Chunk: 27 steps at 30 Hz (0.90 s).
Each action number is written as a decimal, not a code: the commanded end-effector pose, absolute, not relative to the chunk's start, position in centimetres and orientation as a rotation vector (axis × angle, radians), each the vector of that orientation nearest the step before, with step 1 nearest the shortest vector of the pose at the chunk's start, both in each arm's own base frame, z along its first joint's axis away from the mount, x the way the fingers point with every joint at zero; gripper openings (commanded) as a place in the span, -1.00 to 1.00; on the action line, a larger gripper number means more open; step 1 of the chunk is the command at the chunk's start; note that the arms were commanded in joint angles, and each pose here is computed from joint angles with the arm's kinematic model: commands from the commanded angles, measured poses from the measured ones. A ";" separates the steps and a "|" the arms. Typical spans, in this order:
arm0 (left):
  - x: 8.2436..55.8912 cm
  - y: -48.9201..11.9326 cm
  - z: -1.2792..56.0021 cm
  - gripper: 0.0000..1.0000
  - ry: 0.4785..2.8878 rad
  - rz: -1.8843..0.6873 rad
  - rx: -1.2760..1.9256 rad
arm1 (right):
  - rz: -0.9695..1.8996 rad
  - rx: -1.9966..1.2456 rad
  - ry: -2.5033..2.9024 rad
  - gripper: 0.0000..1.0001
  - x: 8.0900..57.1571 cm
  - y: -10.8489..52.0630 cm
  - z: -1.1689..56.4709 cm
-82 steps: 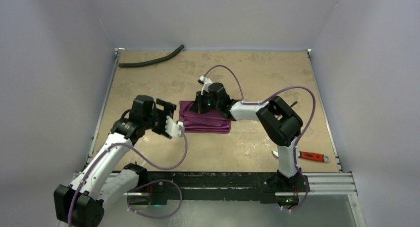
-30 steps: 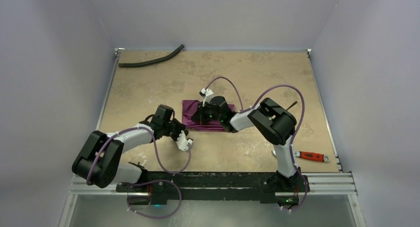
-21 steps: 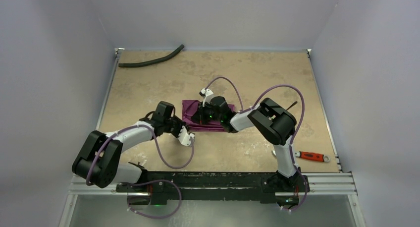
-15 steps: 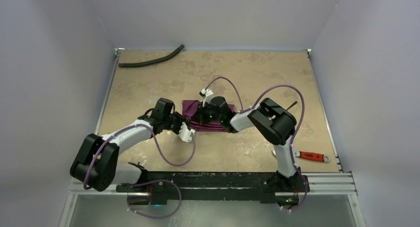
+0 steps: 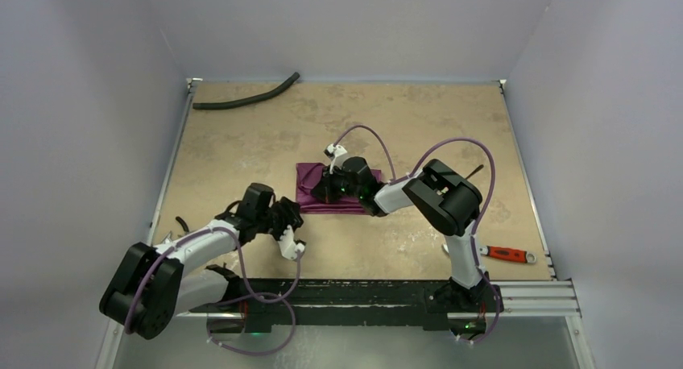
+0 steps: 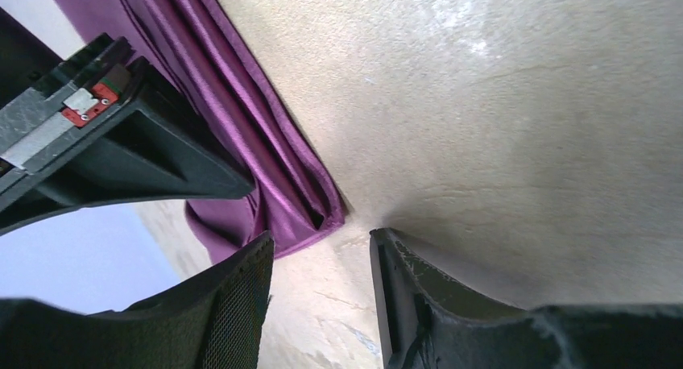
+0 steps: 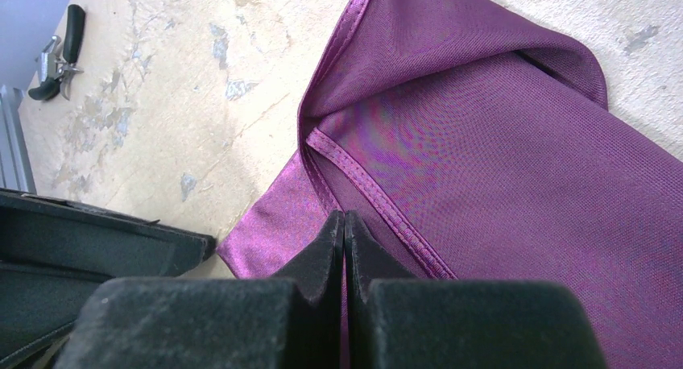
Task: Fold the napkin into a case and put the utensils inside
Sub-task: Rotate the 2/3-rectangle-folded napkin at the center of the board.
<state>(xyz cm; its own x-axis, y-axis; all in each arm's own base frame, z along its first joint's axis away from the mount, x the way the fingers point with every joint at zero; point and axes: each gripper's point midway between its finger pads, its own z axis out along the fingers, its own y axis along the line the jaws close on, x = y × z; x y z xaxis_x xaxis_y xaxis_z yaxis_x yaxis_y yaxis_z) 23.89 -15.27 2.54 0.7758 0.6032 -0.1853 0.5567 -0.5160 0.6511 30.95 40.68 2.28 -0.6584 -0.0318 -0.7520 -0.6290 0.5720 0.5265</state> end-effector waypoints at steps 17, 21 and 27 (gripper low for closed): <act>21.2 -16.5 -1.9 0.47 0.538 0.074 2.278 | 1.059 -0.526 2.239 -1.00 28.1 38.9 -2.6; 21.5 -16.5 -2.0 0.48 0.566 0.051 2.290 | 1.059 -0.521 2.243 -1.00 28.0 38.7 -2.8; 22.4 -17.9 -0.7 0.35 0.561 0.046 2.209 | 1.060 -0.514 2.250 -1.00 27.8 38.6 -3.1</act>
